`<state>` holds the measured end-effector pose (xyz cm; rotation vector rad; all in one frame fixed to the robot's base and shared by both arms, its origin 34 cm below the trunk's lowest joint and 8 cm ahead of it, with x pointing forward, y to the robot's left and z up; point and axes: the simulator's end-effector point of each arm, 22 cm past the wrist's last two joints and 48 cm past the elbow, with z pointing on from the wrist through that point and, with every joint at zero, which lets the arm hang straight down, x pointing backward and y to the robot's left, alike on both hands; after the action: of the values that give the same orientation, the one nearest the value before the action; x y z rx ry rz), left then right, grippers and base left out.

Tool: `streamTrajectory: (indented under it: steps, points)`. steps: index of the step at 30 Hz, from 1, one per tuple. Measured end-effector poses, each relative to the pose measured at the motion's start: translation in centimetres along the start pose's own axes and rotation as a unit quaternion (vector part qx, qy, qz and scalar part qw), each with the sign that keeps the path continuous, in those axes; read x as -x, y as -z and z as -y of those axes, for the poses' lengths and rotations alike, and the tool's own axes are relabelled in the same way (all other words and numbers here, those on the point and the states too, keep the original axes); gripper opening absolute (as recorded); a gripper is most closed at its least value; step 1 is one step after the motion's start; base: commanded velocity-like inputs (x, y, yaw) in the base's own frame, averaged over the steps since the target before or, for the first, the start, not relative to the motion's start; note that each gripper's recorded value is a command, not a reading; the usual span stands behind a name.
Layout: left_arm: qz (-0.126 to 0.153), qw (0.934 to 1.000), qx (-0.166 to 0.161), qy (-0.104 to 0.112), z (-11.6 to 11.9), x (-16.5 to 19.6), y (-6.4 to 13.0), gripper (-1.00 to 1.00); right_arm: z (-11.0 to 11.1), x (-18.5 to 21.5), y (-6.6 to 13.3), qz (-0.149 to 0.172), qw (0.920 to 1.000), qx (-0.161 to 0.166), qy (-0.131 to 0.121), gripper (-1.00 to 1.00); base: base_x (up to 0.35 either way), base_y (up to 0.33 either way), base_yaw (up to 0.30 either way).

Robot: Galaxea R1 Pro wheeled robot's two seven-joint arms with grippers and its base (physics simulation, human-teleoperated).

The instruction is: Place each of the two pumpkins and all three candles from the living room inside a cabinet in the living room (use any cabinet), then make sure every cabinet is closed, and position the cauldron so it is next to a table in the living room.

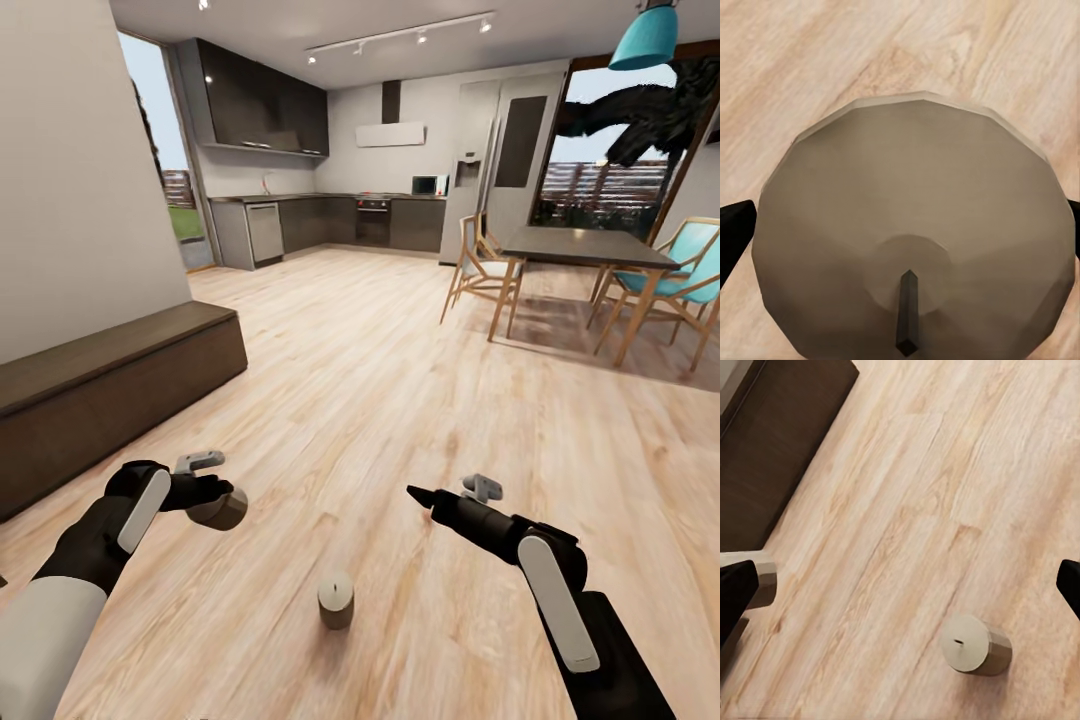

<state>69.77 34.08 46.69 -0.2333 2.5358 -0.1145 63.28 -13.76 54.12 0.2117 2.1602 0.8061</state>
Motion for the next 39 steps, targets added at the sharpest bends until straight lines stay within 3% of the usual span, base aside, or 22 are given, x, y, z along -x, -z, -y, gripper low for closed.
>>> streamTrajectory:
  steps: [31,36,39]
  points:
    - [0.001,1.0000,0.003,-0.003,0.0,0.1,0.1,-1.00,0.8,-1.2,-0.8,-0.016,0.9998,-0.008,-0.009,1.00,0.014,-0.010,0.284]
    - [0.001,0.9999,-0.006,-0.012,0.8,0.7,1.1,-1.00,2.3,-1.3,-0.7,-0.017,0.9989,-0.043,-0.008,1.00,0.037,-0.039,0.292]
    - [0.048,0.9979,-0.018,-0.039,2.8,4.1,4.3,-1.00,3.9,-1.6,-0.7,-0.021,0.9958,-0.089,-0.003,1.00,0.032,-0.011,0.283]
